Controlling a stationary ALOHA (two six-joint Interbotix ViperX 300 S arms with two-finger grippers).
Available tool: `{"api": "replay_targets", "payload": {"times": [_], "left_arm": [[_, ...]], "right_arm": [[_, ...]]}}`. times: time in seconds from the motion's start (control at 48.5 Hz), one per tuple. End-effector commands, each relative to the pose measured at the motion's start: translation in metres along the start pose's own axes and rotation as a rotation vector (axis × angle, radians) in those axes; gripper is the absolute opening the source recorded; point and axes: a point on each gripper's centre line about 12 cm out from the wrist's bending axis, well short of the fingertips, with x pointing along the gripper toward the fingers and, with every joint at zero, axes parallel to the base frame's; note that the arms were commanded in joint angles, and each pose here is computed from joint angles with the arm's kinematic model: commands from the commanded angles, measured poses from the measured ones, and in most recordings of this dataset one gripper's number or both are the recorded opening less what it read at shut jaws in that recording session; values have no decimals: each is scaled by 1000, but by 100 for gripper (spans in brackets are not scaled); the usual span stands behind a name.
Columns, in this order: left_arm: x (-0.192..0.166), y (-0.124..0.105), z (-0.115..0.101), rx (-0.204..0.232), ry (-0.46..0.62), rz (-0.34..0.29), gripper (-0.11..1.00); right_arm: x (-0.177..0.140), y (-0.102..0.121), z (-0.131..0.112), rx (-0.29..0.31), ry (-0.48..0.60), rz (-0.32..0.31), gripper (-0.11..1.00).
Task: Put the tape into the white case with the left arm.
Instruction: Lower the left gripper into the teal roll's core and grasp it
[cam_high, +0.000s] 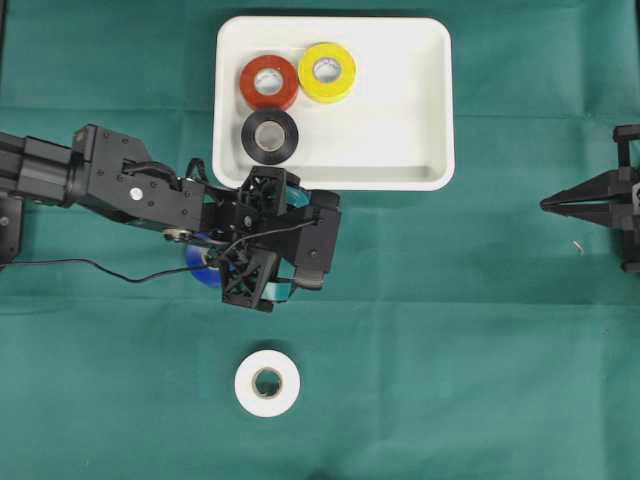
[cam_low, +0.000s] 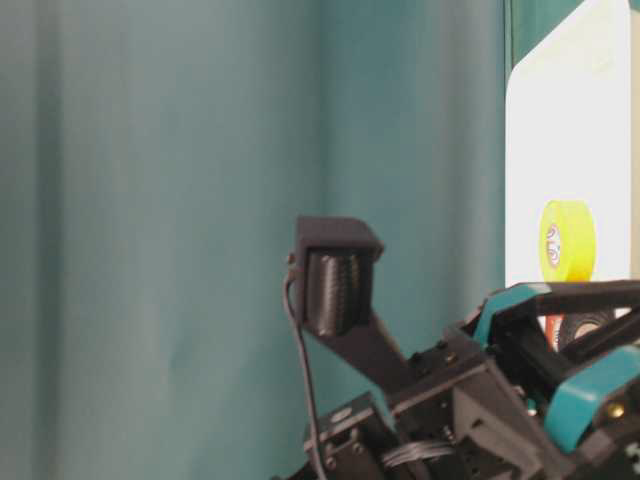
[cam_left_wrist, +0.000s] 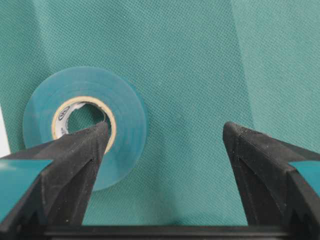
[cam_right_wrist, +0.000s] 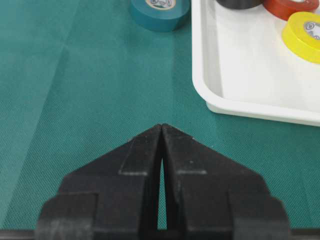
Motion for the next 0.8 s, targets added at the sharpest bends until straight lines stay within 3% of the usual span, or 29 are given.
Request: {"api": "replay_targets", "payload": {"times": [0.0,0.783], "left_arm": [[-3,3,13,-5,-27,5,93],[15,13,11,-25,9,12,93]], "right_arm": [[1,0,5,0,-12,0,-9],[1,0,5,2,-14,-1,-9]]}}
